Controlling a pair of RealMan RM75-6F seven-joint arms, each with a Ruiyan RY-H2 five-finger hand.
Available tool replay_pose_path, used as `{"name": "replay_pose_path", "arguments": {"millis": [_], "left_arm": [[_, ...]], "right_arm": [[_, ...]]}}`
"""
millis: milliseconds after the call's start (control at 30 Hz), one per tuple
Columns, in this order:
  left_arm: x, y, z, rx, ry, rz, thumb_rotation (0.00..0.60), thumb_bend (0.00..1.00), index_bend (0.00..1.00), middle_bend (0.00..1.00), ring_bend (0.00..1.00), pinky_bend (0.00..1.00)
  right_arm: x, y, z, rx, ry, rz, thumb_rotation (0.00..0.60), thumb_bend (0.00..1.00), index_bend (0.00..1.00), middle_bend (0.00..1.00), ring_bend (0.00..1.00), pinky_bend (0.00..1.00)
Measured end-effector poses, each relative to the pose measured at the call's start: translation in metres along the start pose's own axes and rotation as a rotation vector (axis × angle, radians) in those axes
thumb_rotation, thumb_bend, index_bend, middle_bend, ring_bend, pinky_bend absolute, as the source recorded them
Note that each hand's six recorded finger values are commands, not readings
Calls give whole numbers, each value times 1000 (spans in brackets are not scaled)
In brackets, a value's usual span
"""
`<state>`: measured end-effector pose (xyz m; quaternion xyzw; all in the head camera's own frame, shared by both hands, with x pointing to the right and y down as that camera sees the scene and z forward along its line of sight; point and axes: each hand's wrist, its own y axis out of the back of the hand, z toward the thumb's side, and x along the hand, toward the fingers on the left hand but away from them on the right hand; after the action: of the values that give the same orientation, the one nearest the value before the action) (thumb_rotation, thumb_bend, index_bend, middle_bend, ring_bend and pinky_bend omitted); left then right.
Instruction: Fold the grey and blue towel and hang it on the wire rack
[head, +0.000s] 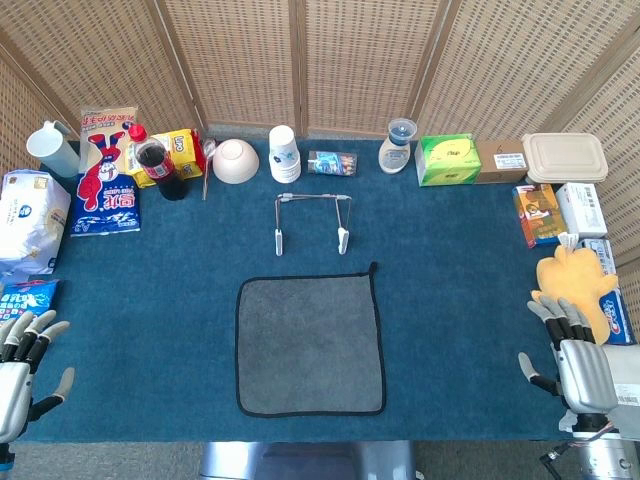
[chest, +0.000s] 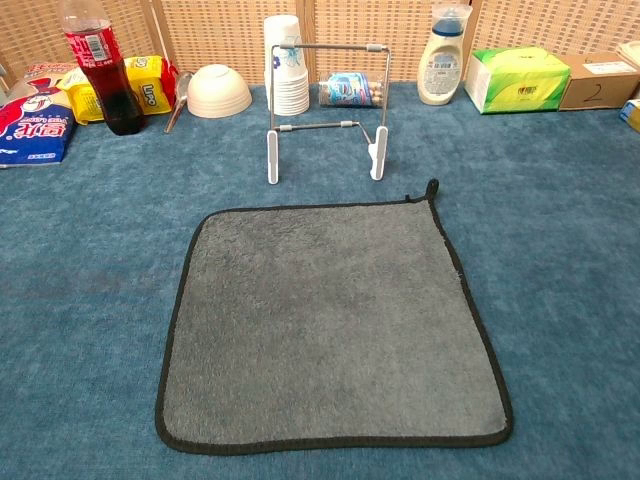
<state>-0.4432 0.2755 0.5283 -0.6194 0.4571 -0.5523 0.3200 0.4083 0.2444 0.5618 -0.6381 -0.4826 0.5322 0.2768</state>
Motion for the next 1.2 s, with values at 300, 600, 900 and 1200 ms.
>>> {"name": "replay_pose_path", "arguments": {"millis": [300, 600, 900, 1200], "left_arm": [[4, -2, 0, -8, -4, -6, 600, 182, 187, 157, 59, 0], [9, -2, 1, -15, -33, -27, 600, 182, 188, 155, 60, 0], [41, -9, 21, 35, -186, -147, 600, 139, 227, 153, 60, 0], [80, -32, 73, 76, -418, -294, 600, 92, 229, 146, 59, 0]], "right_arm": [[0, -1, 2, -1, 2, -3, 600, 343, 129, 116, 0, 0], [1, 1, 2, 1, -10, -9, 600, 343, 129, 116, 0, 0], [-3, -2, 6, 15, -25, -4, 600, 343, 129, 106, 0, 0], [1, 4, 4, 32, -57, -19, 600, 342, 129, 106, 0, 0]]}}
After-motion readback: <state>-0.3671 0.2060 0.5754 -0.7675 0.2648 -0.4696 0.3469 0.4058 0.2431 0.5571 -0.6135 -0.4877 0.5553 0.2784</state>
